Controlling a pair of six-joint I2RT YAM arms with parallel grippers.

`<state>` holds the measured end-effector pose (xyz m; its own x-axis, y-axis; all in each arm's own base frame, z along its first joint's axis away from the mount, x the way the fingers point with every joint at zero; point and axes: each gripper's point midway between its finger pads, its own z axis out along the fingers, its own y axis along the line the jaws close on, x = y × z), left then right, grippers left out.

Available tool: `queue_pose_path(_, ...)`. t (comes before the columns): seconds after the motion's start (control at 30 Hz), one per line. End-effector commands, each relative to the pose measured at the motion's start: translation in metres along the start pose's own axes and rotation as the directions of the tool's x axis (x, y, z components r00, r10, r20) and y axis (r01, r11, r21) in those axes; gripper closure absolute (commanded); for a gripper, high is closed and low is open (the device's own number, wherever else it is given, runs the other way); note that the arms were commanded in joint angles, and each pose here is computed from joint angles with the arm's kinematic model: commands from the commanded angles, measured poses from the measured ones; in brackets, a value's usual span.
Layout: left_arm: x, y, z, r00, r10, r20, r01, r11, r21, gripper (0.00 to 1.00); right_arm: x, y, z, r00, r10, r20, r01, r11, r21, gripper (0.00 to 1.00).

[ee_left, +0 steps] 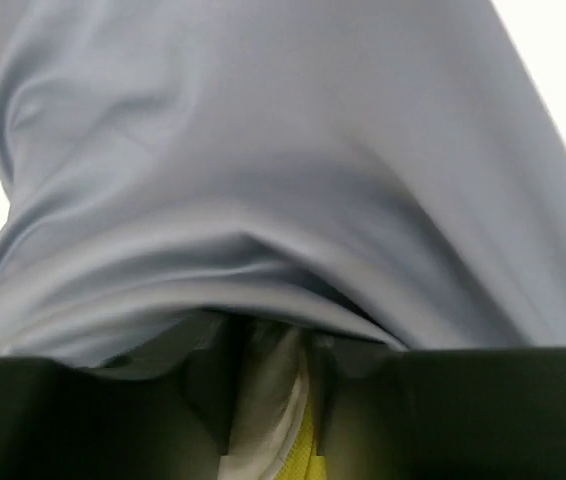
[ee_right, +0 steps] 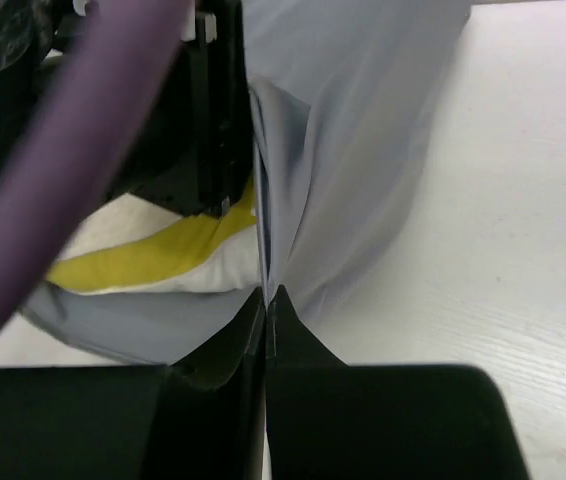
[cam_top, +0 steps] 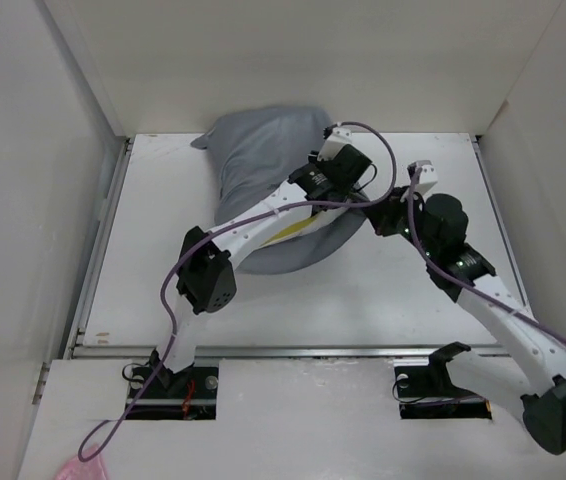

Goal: Put the pillow into the pillowcase

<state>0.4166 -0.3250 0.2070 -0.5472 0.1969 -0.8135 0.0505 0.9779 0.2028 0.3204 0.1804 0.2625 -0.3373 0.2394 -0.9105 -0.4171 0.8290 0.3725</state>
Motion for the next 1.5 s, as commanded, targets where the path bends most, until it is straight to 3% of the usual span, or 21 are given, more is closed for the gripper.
queue_pose_path(0.0,-0.036,0.041,0.026,0.979,-0.162,0.125,0.181,0.97,-0.161,0.71,-0.015,0.02,-0.042,1.0,0.013,0.004,-0.013,0.999,-0.051,1.0)
queue_pose_path(0.03,-0.034,0.035,0.027,0.98,-0.165,0.108,0.178,0.976,-0.128,0.4,-0.021,0.023,-0.051,1.0,0.011,0.018,-0.01,0.998,-0.056,1.0)
queue_pose_path(0.1,-0.032,0.029,0.027,0.982,-0.167,0.091,0.176,0.98,-0.096,0.12,-0.022,0.018,-0.056,1.0,0.003,0.013,-0.003,1.0,-0.016,1.0)
queue_pose_path(0.13,-0.026,0.022,0.028,0.985,-0.162,0.065,0.166,0.984,-0.063,0.04,-0.018,0.012,-0.056,1.0,0.006,0.0,-0.006,1.0,0.013,1.0)
queue_pose_path(0.3,0.003,0.001,-0.007,0.999,-0.046,0.015,0.046,0.999,0.025,0.0,0.001,-0.029,-0.041,0.997,0.029,-0.074,-0.012,0.975,0.22,1.0)
queue_pose_path(0.4,0.049,-0.009,-0.037,0.996,0.081,-0.039,-0.077,0.992,0.096,0.0,0.0,-0.049,-0.038,0.996,0.04,-0.074,-0.016,0.955,0.296,1.0)
queue_pose_path(0.67,0.092,-0.008,-0.118,0.985,0.169,-0.044,-0.152,0.956,0.252,0.0,0.002,-0.042,-0.023,0.993,0.033,-0.115,-0.005,0.972,0.233,1.0)
queue_pose_path(0.7,0.095,-0.008,-0.122,0.983,0.176,-0.042,-0.16,0.952,0.26,0.02,-0.003,-0.04,-0.023,0.994,0.031,-0.104,-0.006,0.973,0.229,1.0)
queue_pose_path(0.77,0.102,-0.014,-0.126,0.987,0.152,-0.059,-0.13,0.95,0.283,0.42,0.0,-0.04,-0.021,0.993,0.023,-0.118,0.004,0.975,0.221,1.0)
queue_pose_path(0.83,0.115,-0.016,-0.125,0.984,0.152,-0.093,-0.118,0.947,0.299,0.64,-0.005,-0.038,-0.022,0.994,0.012,-0.11,0.013,0.976,0.217,1.0)
queue_pose_path(0.87,0.124,-0.017,-0.12,0.981,0.162,-0.11,-0.125,0.949,0.289,0.68,-0.006,-0.04,-0.022,0.994,0.015,-0.11,0.009,0.976,0.216,1.0)
queue_pose_path(1.0,0.15,-0.018,-0.1,0.968,0.197,-0.153,-0.159,0.961,0.228,0.68,-0.005,-0.038,-0.024,0.993,0.006,-0.115,0.017,0.978,0.206,1.0)
queue_pose_path(1.13,0.145,-0.038,-0.086,0.979,0.163,-0.122,-0.13,0.962,0.242,0.52,-0.015,-0.029,-0.029,0.996,-0.009,-0.091,0.025,0.984,0.174,1.0)
queue_pose_path(1.17,0.141,-0.041,-0.081,0.982,0.15,-0.119,-0.118,0.964,0.238,0.55,-0.017,-0.028,-0.033,0.996,-0.01,-0.087,0.025,0.985,0.172,1.0)
queue_pose_path(1.23,0.137,-0.028,-0.052,0.988,0.087,-0.126,-0.069,0.988,0.14,0.71,-0.022,-0.023,-0.04,0.997,-0.024,-0.073,0.035,0.988,0.153,1.0)
queue_pose_path(1.27,0.124,-0.024,-0.042,0.993,0.029,-0.112,-0.018,0.995,0.099,0.81,-0.029,-0.019,-0.044,0.998,-0.029,-0.05,0.037,0.989,0.146,1.0)
queue_pose_path(1.3,0.114,-0.011,-0.031,0.996,-0.022,-0.082,0.023,1.0,0.016,1.0,-0.038,-0.014,-0.055,0.999,-0.043,-0.031,0.047,0.989,0.139,1.0)
queue_pose_path(1.37,0.089,0.005,-0.007,0.984,-0.171,-0.043,0.166,0.981,-0.103,1.0,-0.048,-0.009,-0.067,0.998,-0.06,-0.009,0.061,0.989,0.131,1.0)
queue_pose_path(1.47,0.056,0.022,0.009,0.951,-0.3,0.077,0.31,0.925,-0.22,1.0,-0.066,0.003,-0.092,0.997,-0.07,0.045,0.065,0.991,0.115,1.0)
